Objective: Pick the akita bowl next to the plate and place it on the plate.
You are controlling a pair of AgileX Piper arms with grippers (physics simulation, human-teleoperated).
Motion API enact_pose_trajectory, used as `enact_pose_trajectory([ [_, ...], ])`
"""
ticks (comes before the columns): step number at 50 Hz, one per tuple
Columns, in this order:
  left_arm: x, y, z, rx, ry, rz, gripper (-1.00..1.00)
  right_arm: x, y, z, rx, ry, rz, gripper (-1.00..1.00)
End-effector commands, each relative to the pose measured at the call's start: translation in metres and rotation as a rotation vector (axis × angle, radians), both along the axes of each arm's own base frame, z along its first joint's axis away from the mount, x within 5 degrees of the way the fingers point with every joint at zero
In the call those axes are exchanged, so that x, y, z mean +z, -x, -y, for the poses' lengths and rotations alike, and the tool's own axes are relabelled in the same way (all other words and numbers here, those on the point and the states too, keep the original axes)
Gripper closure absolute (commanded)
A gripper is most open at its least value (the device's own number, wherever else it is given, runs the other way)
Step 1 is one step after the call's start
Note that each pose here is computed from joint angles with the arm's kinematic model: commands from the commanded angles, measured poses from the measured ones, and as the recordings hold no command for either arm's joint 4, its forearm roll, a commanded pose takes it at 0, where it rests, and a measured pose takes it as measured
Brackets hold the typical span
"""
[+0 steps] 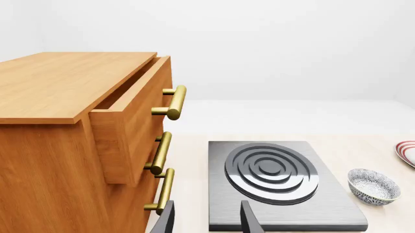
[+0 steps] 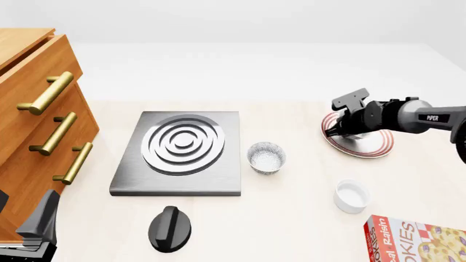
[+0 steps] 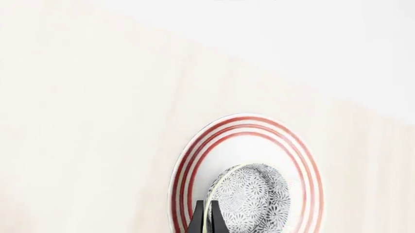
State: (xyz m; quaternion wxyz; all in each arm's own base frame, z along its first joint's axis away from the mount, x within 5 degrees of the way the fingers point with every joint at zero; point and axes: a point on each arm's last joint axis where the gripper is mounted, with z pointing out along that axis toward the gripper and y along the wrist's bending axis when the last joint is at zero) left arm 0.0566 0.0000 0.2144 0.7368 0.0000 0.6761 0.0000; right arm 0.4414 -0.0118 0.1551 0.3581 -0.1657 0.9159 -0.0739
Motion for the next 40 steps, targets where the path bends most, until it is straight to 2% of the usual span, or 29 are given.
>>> enact_pose_trajectory([
  [1,0.000,0.000,0.000,0.000,0.000,0.000,-1.00,0.004,0.000,-0.003,0.000,-0.004,0.019,-1.00],
  [9,0.000,0.000,0.000,0.000,0.000,0.000,-1.00,0.018,0.003,-0.005,0.003,-0.004,0.044,-1.00],
  [19,0.000,0.000,0.000,0.000,0.000,0.000,-1.00,0.056,0.014,-0.012,0.025,0.001,0.102,-1.00],
  [27,0.000,0.000,0.000,0.000,0.000,0.000,-1.00,0.106,0.038,-0.026,0.077,0.018,0.174,-1.00],
  [40,0.000,0.000,0.000,0.000,0.000,0.000,-1.00,0.165,0.082,-0.045,0.152,0.037,0.275,-1.00],
])
